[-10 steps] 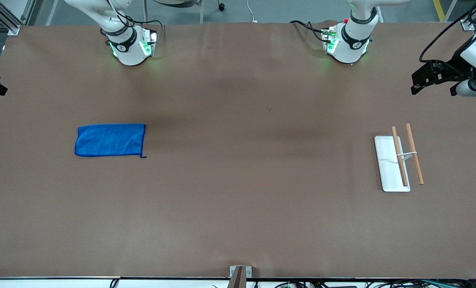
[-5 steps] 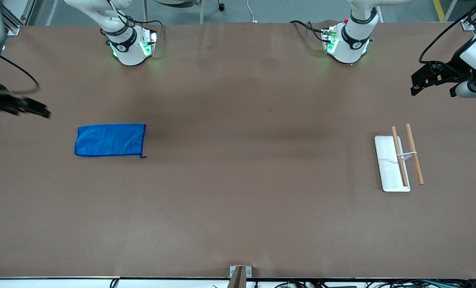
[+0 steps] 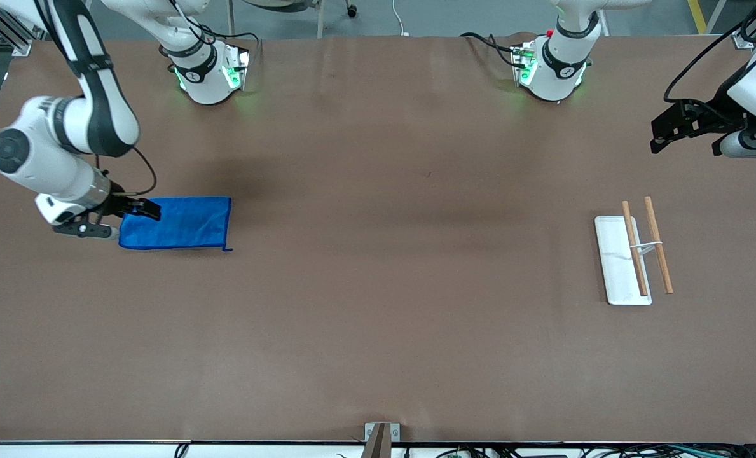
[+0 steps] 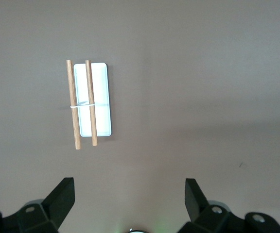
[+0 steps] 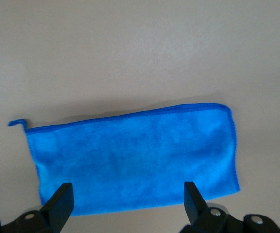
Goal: Right arm passes towel to left arm to hang
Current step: 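Reach the right gripper down to the blue towel's edge and grasp it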
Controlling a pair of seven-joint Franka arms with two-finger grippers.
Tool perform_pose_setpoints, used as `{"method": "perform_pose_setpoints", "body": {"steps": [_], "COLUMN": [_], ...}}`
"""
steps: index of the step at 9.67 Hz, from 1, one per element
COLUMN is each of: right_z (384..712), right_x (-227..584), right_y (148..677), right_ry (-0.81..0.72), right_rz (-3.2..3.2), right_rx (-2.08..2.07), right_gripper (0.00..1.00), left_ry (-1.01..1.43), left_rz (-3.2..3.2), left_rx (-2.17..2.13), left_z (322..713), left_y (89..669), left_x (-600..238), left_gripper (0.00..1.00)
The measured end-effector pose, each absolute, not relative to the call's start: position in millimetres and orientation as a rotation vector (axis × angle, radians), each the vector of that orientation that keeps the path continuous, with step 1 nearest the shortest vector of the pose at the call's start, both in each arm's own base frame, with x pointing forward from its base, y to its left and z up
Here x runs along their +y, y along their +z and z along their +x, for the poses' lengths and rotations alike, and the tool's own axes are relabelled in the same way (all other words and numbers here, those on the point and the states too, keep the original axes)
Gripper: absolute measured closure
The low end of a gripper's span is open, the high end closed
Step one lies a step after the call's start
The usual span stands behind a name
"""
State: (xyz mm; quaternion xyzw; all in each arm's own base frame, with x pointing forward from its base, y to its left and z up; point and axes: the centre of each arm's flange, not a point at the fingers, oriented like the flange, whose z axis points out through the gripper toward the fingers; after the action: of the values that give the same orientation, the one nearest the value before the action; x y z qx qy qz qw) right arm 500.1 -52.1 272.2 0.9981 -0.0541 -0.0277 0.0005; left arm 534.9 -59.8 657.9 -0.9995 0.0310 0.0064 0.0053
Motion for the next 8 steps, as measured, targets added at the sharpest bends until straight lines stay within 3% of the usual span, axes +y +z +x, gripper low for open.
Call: {"method": "perform_pose_setpoints", "body": {"steps": [3, 7, 8], "right_z": [481.7, 474.7, 471.8], "right_x": [-52.2, -69.5, -73.7], "right_y": [196.7, 174.3, 168.6], "right_ry": [-0.033, -0.045, -0.055], "right_rz": [3.129, 3.128, 3.128], "right_rx": [-0.133, -0.093, -0.098], "right_gripper": [0.01, 0.06, 0.12], "left_ry": [0.019, 0.022, 0.025], "left_rz": [-3.130, -3.135, -3.141], "left_rx": [0.096, 0.099, 0.099], "left_z": [535.2, 535.6, 536.0], "left_y": [658.1, 657.3, 656.5], "left_x": [-59.2, -59.7, -60.1], "left_gripper": [0.00, 0.00, 0.00]}}
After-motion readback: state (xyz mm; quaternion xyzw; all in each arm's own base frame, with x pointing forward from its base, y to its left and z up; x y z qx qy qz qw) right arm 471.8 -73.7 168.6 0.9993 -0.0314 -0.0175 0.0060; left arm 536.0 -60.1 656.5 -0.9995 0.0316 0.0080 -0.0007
